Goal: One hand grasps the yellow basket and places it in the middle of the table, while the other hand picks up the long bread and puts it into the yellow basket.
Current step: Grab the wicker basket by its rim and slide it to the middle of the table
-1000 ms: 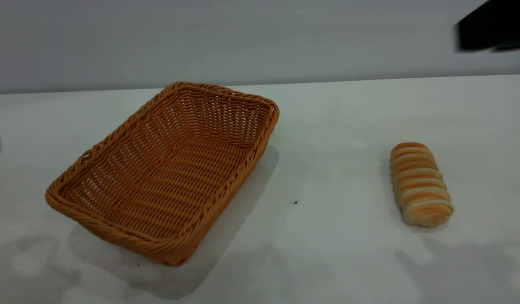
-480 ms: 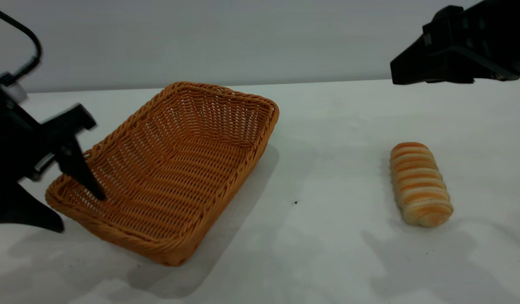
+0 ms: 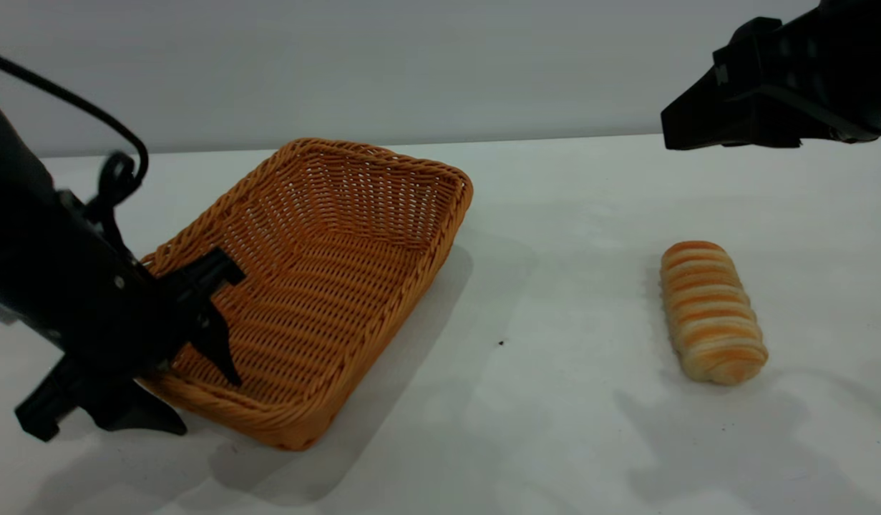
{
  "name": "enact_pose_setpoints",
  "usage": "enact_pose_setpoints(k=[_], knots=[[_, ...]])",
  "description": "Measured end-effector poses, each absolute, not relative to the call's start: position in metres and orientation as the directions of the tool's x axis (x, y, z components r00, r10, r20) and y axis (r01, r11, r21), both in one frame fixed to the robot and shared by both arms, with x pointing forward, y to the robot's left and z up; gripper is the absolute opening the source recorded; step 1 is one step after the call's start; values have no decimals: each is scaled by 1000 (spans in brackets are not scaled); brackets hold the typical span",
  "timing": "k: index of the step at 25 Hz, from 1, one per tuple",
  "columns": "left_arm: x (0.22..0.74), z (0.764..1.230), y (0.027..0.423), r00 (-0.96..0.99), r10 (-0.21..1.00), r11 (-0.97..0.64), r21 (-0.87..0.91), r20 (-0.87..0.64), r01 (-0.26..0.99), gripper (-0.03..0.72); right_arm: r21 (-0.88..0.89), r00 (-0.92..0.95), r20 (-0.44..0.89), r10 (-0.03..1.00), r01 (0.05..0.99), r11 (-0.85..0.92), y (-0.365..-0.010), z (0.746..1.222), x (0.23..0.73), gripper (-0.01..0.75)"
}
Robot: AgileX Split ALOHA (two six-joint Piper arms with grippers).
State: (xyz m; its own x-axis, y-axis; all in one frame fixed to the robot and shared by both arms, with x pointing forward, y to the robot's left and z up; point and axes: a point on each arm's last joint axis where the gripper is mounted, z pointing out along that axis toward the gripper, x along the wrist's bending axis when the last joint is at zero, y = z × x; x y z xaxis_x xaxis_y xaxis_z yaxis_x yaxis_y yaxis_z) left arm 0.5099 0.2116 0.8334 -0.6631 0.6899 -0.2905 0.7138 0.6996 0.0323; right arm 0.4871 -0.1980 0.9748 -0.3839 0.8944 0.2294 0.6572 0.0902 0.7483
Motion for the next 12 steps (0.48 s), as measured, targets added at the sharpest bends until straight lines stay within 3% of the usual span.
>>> enact_pose_setpoints(k=[2,5,6,12], knots=[[510,830,212,-670,686,705,30,-284,708,363,744,-377,232,896,662,86,-198,974,487,444],[514,832,213,-699,647,743,48,-305,668,126,730,-334,257,907,682,44,-199,973,488,444],[517,833,213,-671,673,720,72,-310,690,98,722,-312,268,911,691,24,-200,972,488,444],[541,850,205,-425,842,492,148,-332,858,102,686,-282,328,901,727,-22,-207,967,491,444]])
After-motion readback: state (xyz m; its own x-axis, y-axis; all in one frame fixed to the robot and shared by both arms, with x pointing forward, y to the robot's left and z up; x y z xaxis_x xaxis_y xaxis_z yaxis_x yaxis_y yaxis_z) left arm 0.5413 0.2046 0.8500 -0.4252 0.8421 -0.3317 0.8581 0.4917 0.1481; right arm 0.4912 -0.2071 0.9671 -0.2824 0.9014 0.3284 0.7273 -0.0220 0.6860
